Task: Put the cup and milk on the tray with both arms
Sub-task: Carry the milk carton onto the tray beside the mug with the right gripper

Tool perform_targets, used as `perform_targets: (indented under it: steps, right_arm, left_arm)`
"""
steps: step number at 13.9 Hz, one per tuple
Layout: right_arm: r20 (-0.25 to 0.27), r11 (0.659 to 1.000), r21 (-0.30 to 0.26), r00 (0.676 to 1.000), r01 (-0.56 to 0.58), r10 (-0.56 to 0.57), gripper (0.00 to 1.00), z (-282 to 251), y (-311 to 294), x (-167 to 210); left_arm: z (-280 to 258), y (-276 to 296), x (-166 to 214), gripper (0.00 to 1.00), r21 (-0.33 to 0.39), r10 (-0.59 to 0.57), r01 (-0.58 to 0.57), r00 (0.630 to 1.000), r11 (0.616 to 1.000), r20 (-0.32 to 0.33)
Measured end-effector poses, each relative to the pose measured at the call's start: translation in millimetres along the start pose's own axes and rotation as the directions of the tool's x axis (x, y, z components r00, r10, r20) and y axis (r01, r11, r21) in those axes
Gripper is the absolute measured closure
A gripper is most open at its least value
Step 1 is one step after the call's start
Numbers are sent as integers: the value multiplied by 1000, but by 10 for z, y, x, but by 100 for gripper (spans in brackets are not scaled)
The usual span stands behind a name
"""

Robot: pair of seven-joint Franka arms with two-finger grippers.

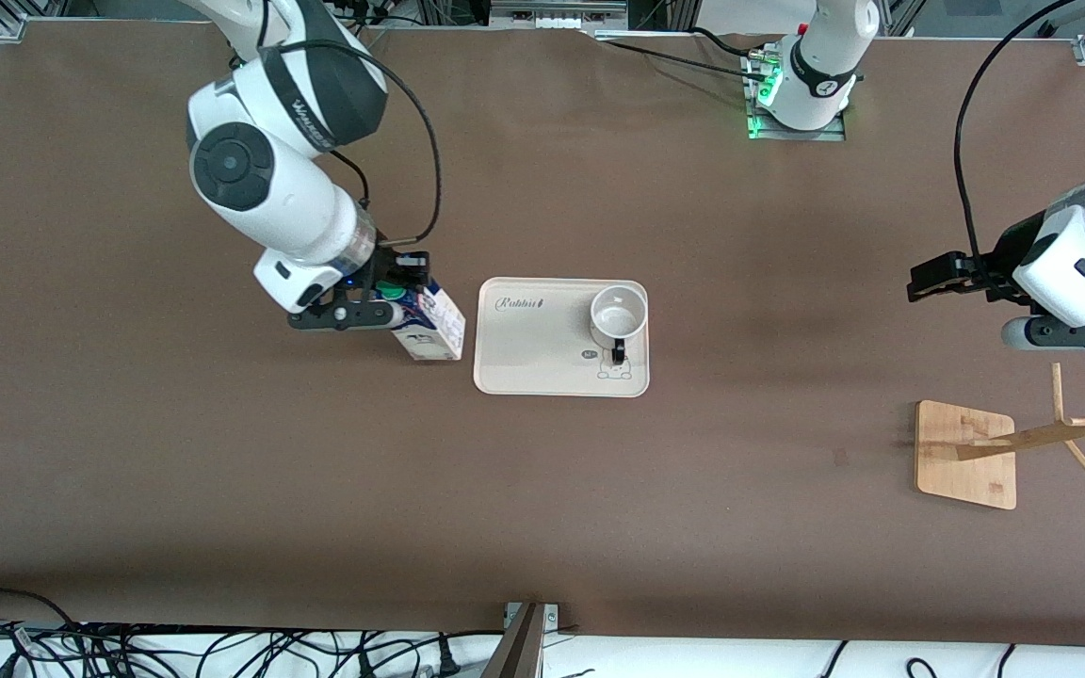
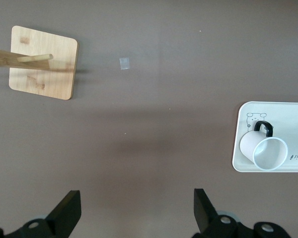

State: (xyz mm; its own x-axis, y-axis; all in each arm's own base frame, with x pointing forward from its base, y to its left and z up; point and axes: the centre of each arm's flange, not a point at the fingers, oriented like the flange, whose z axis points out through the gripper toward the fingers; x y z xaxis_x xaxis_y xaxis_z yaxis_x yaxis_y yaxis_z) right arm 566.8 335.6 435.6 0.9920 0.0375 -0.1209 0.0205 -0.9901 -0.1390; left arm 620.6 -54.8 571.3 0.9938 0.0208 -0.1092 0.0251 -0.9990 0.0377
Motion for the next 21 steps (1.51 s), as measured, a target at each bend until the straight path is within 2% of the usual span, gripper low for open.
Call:
perform_targets:
  steps: [2, 5, 7, 10, 13, 15, 17, 19, 21]
  right_arm:
    - [13, 1000, -5, 1000, 10, -10, 48, 244, -311, -86]
    - [-15, 1000, 13, 1000, -16, 16, 48, 608, -746, -186]
    - [-11, 1000, 0, 1000, -3, 3, 48, 783, -845, -215]
    - [-11, 999, -33, 1000, 4, -4, 48, 904, -807, -177]
    - [1, 999, -53, 1000, 6, -6, 48, 1127, -787, -132]
    - [-2, 999, -53, 1000, 11, -11, 48, 1197, -808, -125]
    - [-2, 998, -53, 1000, 13, -13, 44, 1197, -826, -134]
    - [-3, 998, -53, 1000, 13, -14, 29, 1197, -828, -136]
    - [-7, 999, -51, 1000, 12, -13, 9, 1176, -828, -125]
  left_arm:
    - [-8, 159, -15, 0, 34, 10, -10, 1000, 999, -13]
    - [-35, 77, 40, 0, 49, -14, 17, 998, 999, -61]
    - [15, -184, 88, 0, 27, -67, 68, 996, 997, -64]
    - [157, -585, 92, 0, -38, -149, 148, 988, 988, -28]
    - [166, -640, 46, 0, -44, -155, 154, 988, 987, -23]
    - [111, -599, 23, 0, -41, -111, 110, 993, 993, -39]
    - [31, -542, 26, 0, -37, -65, 62, 995, 997, -82]
    - [-12, -476, 12, 0, -36, -43, 40, 994, 999, -97]
    - [-17, -449, -20, 0, -34, -31, 28, 995, 999, -96]
